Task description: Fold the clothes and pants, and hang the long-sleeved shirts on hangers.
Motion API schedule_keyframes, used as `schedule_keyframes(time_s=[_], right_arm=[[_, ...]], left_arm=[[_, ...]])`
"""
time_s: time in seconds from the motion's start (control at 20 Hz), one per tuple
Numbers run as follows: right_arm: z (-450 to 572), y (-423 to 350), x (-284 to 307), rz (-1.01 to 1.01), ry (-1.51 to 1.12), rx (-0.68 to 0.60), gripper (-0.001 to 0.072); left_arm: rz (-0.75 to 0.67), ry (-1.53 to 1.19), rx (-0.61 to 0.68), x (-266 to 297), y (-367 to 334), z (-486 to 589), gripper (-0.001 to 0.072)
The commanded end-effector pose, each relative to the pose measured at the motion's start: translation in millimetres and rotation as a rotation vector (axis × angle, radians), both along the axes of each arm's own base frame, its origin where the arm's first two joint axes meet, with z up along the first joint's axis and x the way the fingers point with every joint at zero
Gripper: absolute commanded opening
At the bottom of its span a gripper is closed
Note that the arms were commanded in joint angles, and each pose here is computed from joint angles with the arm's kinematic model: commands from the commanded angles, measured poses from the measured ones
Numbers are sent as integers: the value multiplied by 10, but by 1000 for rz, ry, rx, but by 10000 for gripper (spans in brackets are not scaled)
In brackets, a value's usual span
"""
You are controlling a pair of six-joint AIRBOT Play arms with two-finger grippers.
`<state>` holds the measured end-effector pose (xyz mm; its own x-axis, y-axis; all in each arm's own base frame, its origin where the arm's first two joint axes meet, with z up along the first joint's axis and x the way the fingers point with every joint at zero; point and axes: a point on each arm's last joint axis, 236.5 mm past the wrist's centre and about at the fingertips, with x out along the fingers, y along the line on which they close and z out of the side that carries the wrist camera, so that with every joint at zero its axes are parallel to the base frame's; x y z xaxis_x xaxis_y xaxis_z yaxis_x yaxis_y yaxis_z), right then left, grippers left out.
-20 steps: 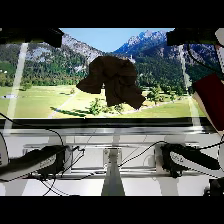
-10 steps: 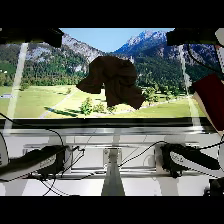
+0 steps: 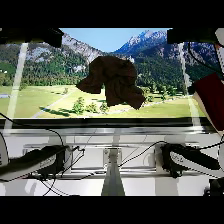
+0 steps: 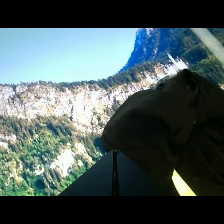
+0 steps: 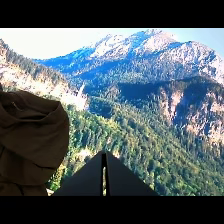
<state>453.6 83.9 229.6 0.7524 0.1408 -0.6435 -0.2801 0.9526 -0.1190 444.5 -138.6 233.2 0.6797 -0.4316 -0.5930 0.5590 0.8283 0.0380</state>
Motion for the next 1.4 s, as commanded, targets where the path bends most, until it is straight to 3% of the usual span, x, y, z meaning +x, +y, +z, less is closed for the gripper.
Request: schedule_keyframes(time_s=[0.0,0.2,0.5,0.65,0.85,0.9,0.95,1.0,1.05,1.1,1.15,1.2,1.35], right_arm=[[71,15,57,1,-38,7,14],[-135,-200,151,-21,-10,-106,14],[-1581,-730,112,-115,327,-120,13],[-2442,-669,-161,-127,549,8,13],[-3058,87,-483,54,724,285,31],[-3062,264,-447,68,720,360,162],[-3046,403,-389,75,704,414,338],[-3026,508,-310,67,677,449,392],[-3017,583,-232,62,645,460,391],[-3018,644,-180,64,618,452,392],[-3016,717,-146,71,597,443,392],[-3020,808,-133,84,584,436,392],[-3061,1006,-73,102,540,414,395]], left_arm=[[0,0,0,0,2,2,16],[-1,0,-1,-3,-4,2,16],[-26,55,8,-108,-31,-92,16],[-29,63,10,-124,-33,-109,17],[-32,73,13,-130,-35,-134,26],[-34,81,15,-135,-36,-156,26],[-36,89,17,-139,-38,-178,27],[-38,96,18,-141,-39,-199,27],[-39,100,19,-140,-40,-212,31],[-39,104,20,-138,-41,-225,158],[-39,107,20,-133,-42,-237,382],[-39,109,20,-128,-42,-247,518],[-39,114,20,-118,-43,-267,524]])
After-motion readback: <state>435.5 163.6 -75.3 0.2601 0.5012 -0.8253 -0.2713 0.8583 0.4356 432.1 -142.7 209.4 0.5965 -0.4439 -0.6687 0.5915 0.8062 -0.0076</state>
